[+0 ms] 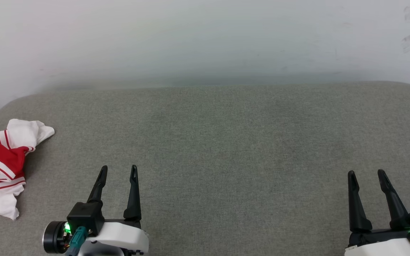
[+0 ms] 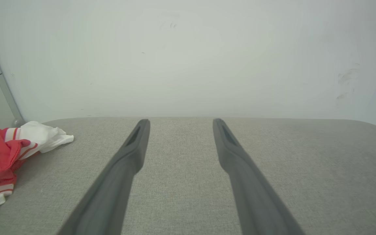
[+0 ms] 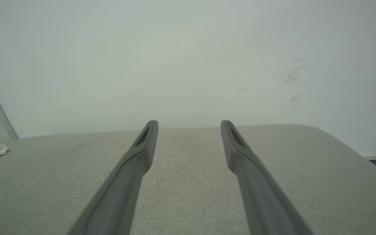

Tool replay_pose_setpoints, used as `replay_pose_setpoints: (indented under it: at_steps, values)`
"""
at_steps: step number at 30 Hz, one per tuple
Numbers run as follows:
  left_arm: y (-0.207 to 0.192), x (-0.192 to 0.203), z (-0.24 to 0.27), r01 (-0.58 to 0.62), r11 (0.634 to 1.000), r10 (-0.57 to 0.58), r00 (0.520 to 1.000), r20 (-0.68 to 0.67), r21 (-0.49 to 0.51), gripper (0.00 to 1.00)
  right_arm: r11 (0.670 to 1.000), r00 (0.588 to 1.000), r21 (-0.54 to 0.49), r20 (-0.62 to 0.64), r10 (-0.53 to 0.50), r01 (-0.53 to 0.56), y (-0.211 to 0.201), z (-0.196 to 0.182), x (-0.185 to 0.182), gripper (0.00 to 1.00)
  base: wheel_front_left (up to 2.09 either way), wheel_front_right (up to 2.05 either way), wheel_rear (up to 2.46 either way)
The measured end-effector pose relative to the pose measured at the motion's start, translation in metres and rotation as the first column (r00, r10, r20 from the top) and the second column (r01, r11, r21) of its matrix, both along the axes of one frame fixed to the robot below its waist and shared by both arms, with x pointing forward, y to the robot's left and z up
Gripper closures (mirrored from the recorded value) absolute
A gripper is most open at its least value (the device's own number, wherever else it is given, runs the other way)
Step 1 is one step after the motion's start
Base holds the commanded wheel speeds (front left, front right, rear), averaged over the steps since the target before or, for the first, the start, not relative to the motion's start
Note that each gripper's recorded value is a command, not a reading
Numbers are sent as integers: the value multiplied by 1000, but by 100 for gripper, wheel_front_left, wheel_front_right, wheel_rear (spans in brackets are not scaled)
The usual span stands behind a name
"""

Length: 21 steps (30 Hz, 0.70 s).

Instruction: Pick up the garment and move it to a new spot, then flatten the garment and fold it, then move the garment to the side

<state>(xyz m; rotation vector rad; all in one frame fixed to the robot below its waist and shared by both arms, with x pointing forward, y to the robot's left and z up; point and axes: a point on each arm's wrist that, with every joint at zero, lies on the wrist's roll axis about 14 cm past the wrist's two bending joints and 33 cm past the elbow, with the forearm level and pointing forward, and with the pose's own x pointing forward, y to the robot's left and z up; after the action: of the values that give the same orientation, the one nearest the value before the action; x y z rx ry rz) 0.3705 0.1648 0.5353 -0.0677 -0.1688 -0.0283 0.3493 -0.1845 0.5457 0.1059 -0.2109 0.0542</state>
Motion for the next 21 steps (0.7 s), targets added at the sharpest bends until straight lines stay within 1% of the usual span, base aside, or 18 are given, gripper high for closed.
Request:
replay_pose_setpoints:
  at_steps: [9, 16, 21]
  values:
    - [5, -2, -3, -19, 1000, 18, 1000, -9, -8, 0, 1000, 1000, 6, -12, 11, -11, 3, -4, 2, 0, 0, 0, 0]
    - [26, -11, -2, -85, 996, 85, 996, -8, -15, 0, 997, 997, 2, -15, 75, -75, 23, -5, 12, 0, 0, 0, 0]
    - [47, -22, -2, -154, 988, 153, 988, -9, -14, 0, 991, 991, 1, -16, 133, -133, 42, -5, 21, 0, 0, 0, 0]
